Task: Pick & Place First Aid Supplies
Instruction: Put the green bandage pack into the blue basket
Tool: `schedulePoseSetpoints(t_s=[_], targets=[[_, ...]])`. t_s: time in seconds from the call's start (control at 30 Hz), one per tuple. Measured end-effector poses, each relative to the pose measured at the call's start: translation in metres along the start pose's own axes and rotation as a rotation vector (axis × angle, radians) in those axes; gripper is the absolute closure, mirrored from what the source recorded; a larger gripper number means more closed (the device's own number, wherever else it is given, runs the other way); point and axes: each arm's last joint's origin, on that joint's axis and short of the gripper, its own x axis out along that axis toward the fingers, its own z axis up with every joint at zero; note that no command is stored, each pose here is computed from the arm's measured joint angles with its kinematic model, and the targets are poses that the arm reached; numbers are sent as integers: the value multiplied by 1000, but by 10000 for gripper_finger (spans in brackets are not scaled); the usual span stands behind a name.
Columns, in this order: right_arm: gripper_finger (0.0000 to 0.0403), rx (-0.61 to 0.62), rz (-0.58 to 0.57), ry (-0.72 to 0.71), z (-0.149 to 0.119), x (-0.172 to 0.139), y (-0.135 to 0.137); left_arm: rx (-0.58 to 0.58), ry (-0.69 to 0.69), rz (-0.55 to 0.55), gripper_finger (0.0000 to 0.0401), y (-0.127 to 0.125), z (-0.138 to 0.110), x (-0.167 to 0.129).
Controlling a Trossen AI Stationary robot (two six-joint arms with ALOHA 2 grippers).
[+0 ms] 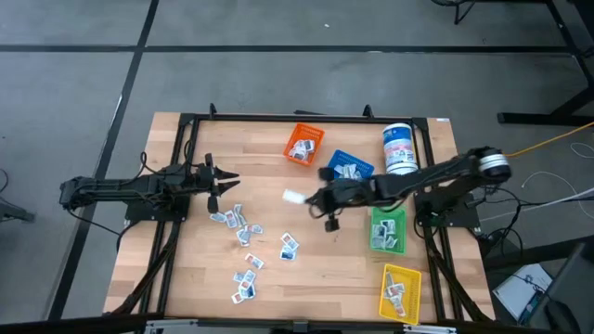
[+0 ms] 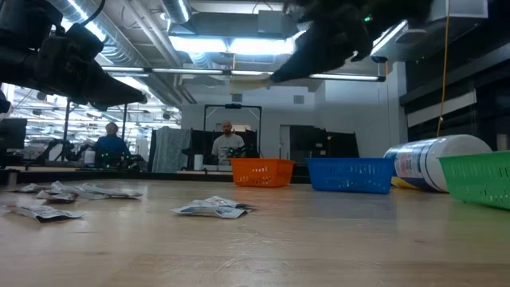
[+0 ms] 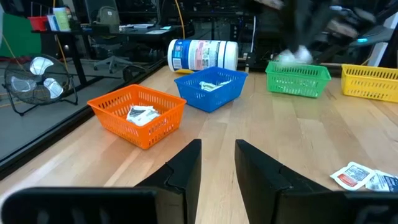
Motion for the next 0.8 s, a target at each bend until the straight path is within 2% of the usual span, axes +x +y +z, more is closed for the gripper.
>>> schedulePoseSetpoints(t_s=[0.37, 0.6, 0.8], targets=[[400, 252, -299, -45, -40, -66, -41, 0, 0, 0, 310, 0, 0, 0], [400, 358, -349, 55, -54, -83, -54, 0, 0, 0, 308, 0, 0, 0], [399, 343, -350, 130, -63, -84, -58, 0, 1, -1, 310, 0, 0, 0]])
